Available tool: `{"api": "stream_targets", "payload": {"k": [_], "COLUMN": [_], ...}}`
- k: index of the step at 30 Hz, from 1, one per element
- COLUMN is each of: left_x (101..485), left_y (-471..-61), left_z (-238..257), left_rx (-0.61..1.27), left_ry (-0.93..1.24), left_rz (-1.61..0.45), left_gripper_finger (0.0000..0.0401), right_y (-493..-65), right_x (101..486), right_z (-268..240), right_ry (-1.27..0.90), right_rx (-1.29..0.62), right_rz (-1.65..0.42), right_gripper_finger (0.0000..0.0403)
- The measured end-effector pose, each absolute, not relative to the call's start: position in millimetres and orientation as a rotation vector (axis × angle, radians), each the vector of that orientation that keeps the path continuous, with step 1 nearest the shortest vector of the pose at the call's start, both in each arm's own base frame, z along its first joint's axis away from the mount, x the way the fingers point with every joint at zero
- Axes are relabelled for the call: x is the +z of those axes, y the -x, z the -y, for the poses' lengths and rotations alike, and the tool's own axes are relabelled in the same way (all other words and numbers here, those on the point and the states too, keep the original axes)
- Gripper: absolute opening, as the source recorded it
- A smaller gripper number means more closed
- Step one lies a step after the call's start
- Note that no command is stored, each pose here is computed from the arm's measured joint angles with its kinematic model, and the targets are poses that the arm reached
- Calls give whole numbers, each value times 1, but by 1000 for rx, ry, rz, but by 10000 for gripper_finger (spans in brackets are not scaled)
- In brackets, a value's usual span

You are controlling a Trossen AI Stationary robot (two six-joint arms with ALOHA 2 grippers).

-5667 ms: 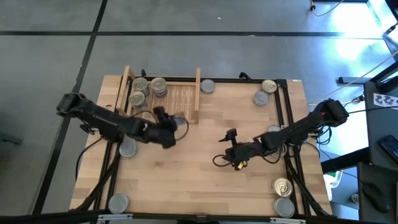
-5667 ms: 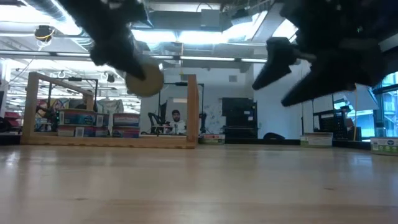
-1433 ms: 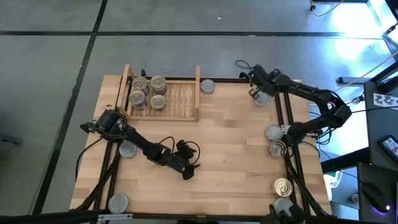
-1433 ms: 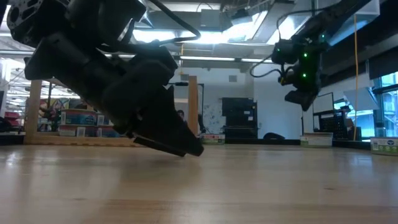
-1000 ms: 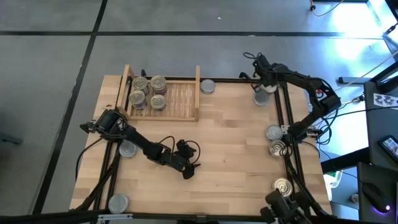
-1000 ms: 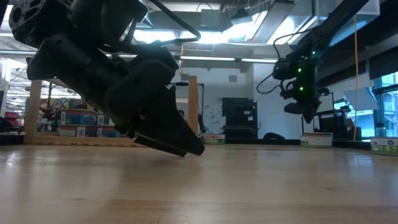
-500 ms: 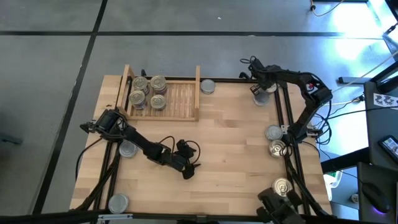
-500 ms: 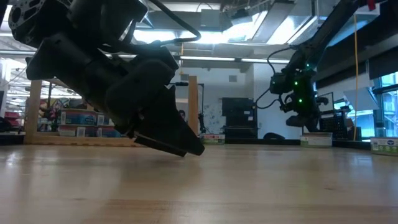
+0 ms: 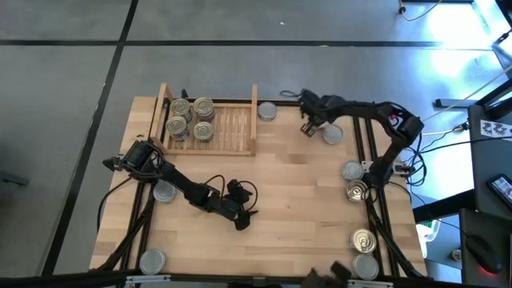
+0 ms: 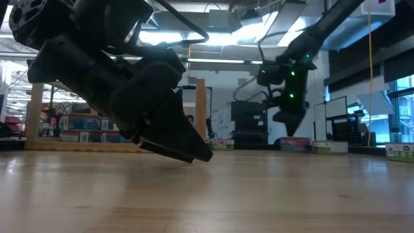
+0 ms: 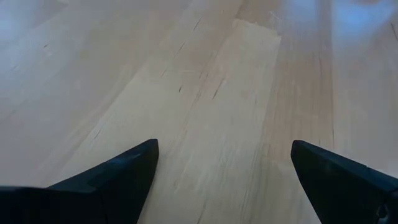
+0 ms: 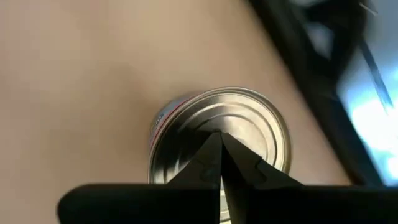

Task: Stack canned seafood by type on shelf
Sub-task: Move the blue tuna can from the top right to the center

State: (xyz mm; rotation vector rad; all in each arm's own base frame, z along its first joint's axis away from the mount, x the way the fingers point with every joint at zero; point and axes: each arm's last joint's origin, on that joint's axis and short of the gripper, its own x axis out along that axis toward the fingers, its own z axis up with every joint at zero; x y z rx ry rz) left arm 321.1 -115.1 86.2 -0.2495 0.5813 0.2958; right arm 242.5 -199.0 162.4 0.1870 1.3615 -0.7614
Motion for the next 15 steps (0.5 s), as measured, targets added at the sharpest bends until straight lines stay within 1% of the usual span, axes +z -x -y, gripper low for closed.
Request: {"api": "stream_targets", "payload": {"k": [5, 11, 15], "left_x": [86, 86, 86], "left_y": [-321, -321, -321], "left_z": [115, 115, 115], "left_rx": [296, 301, 301], "left_ry": [250, 265, 265], "left_rz": [-581, -579, -579], "left_gripper_finger": [363, 363, 363], "right_y": [-275, -301, -316], "right_x": [162, 161, 162], "right_z": [150, 86, 44], "right_ry": [-114, -9, 45], "right_rx": [-564, -347, -225], "right_rz": [-1350, -1335, -1261], "right_gripper_finger": [7, 7, 7]}}
